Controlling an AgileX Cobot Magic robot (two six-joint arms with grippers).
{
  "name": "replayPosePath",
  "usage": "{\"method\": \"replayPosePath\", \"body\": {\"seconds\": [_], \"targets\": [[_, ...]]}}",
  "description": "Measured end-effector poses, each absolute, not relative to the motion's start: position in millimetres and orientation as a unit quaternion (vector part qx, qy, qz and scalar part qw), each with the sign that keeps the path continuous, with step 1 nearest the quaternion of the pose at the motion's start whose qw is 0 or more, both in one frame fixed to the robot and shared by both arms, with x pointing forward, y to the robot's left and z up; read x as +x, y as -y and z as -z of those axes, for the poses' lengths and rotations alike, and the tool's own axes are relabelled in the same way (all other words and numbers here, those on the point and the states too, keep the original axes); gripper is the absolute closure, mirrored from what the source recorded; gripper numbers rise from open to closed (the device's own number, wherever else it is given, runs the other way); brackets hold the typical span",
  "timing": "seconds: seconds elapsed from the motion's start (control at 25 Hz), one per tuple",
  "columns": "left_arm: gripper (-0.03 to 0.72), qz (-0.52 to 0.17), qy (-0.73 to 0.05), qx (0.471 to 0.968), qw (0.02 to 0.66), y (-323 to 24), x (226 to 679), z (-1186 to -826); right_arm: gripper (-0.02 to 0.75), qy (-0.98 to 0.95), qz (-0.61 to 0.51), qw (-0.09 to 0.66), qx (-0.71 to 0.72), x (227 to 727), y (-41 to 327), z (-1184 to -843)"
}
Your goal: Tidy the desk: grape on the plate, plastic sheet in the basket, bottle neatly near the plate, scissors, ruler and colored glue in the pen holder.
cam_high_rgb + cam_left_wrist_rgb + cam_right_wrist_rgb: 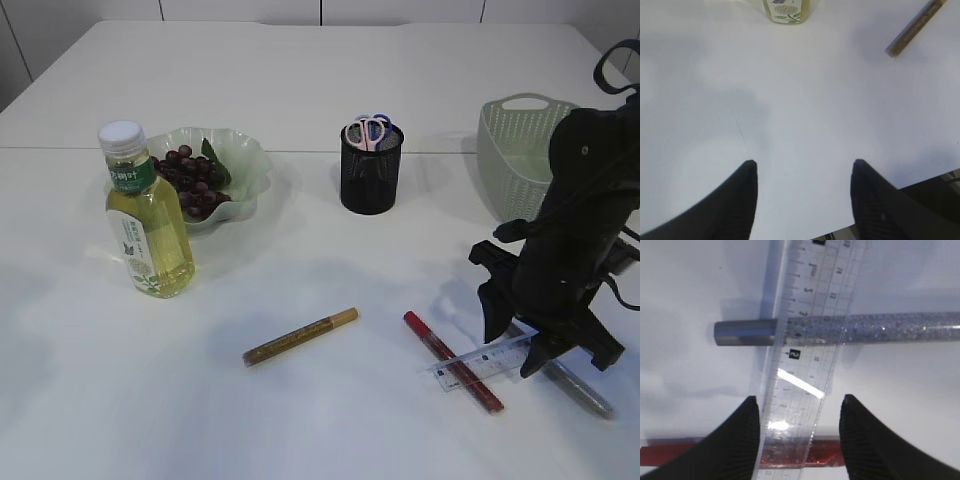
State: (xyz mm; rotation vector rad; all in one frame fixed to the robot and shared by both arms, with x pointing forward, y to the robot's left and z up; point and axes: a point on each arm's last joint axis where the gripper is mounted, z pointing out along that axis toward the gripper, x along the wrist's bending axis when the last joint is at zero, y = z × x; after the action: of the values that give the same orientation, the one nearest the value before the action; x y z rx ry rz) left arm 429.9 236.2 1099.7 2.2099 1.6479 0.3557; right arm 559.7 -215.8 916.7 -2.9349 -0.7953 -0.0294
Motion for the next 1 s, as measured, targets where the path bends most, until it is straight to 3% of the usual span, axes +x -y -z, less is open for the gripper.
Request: {"method": "replayPosePath", "body": {"seconds": [1.0], "targets": [[0.254, -0.128, -0.583, 0.785, 0.168, -238.0, 429.0, -1099.1, 0.322, 0.270, 0.035, 0.035, -0.962, 564.7, 217.2, -916.6]]}}
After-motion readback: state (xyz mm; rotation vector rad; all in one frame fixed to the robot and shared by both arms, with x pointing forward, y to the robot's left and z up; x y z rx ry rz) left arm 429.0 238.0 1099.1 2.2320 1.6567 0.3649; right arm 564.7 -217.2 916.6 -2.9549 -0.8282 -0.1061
